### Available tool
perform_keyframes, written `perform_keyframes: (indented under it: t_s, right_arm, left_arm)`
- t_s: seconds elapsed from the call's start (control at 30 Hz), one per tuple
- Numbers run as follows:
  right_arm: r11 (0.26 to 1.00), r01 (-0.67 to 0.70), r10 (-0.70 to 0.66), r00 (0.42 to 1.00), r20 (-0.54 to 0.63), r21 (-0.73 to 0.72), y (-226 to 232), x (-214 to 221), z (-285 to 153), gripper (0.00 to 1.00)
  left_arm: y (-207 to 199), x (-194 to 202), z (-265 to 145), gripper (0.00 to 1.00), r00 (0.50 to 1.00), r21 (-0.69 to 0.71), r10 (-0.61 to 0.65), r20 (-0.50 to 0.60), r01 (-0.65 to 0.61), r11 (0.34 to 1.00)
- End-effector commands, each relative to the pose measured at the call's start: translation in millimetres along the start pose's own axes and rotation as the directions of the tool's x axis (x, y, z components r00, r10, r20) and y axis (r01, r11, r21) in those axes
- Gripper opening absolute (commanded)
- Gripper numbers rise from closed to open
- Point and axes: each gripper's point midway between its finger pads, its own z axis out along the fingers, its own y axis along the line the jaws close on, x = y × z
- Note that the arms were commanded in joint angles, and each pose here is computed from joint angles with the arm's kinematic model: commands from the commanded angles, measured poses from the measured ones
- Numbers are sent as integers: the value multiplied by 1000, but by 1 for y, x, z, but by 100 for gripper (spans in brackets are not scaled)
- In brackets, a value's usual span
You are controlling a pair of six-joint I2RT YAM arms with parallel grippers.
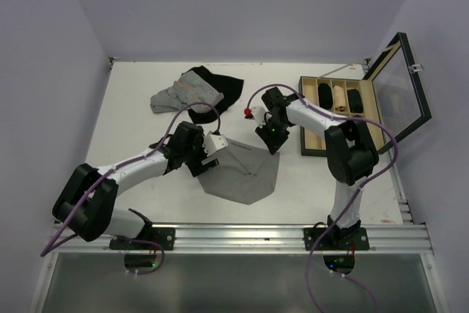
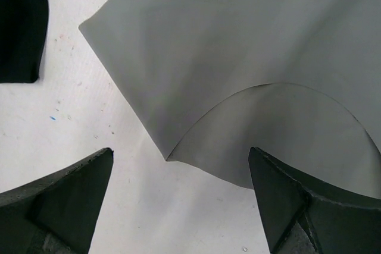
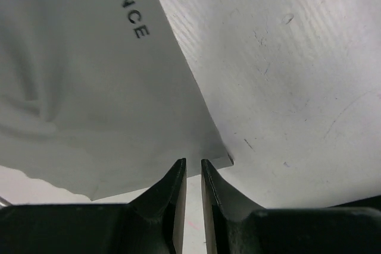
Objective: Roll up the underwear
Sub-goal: Fold the underwear
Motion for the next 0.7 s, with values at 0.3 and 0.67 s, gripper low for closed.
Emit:
perform_keyframes:
  t_s: [0.3,0.67]
  right_arm:
    - [996,26,-13,989,-148,88,-35,44,19,17]
    - [997,52,-47,996,-72,59,-29,23,0,22]
  left_arm:
    - [-10,51,16,100,996,-5,-9,-94,8,1000]
    - [-21,62,9,100,995,20,-25,-102,27,999]
